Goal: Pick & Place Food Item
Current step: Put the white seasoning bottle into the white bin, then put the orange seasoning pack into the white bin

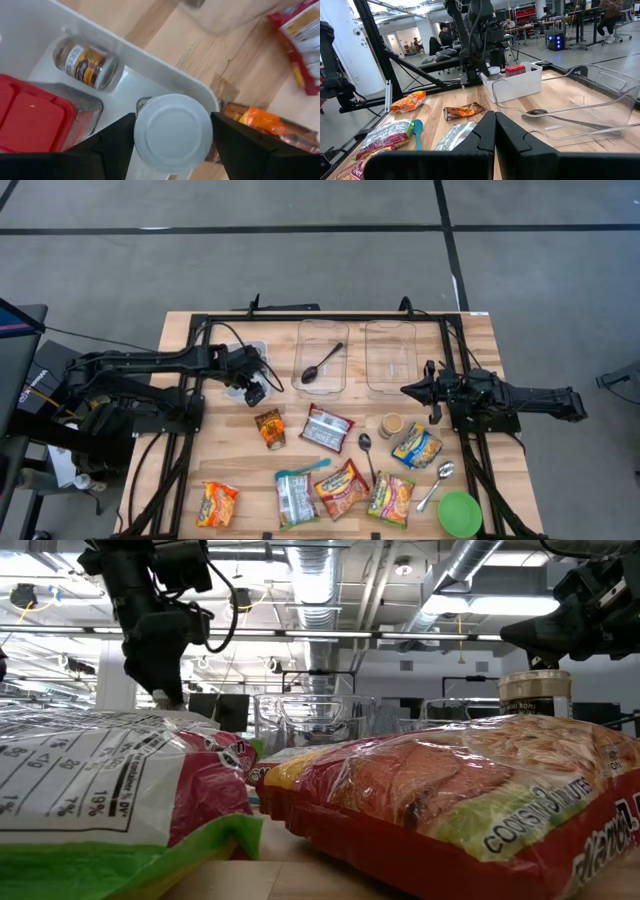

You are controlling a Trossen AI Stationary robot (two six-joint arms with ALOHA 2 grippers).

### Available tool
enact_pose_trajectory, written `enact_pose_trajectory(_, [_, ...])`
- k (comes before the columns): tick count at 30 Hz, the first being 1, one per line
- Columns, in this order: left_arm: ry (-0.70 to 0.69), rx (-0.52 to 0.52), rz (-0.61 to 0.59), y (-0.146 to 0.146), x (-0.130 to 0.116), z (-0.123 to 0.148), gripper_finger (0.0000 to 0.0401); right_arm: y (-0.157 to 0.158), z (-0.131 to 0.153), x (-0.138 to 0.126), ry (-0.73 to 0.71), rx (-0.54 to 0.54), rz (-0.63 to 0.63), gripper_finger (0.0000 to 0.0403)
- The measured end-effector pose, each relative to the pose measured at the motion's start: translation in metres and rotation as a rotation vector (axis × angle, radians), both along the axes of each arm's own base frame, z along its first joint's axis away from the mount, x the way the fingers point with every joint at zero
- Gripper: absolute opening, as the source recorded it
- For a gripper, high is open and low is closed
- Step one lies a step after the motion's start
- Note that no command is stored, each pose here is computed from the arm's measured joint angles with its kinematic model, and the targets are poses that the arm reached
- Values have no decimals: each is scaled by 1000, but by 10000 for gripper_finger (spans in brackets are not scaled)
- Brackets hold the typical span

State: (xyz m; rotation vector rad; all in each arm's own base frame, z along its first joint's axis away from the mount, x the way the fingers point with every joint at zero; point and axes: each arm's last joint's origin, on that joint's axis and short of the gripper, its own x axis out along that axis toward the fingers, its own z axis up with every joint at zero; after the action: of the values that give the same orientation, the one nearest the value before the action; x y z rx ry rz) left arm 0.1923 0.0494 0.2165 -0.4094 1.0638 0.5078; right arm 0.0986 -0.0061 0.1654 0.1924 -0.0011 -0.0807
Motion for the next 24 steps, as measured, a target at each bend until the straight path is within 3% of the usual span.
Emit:
enact_pose_trajectory(16, [-217,48,27,-7,-29,36,246,0,0,0,0,0,0,0])
enact_pose_trajectory(24, [-506,31,42,-15,-49,67,245,0,0,0,0,0,0,0])
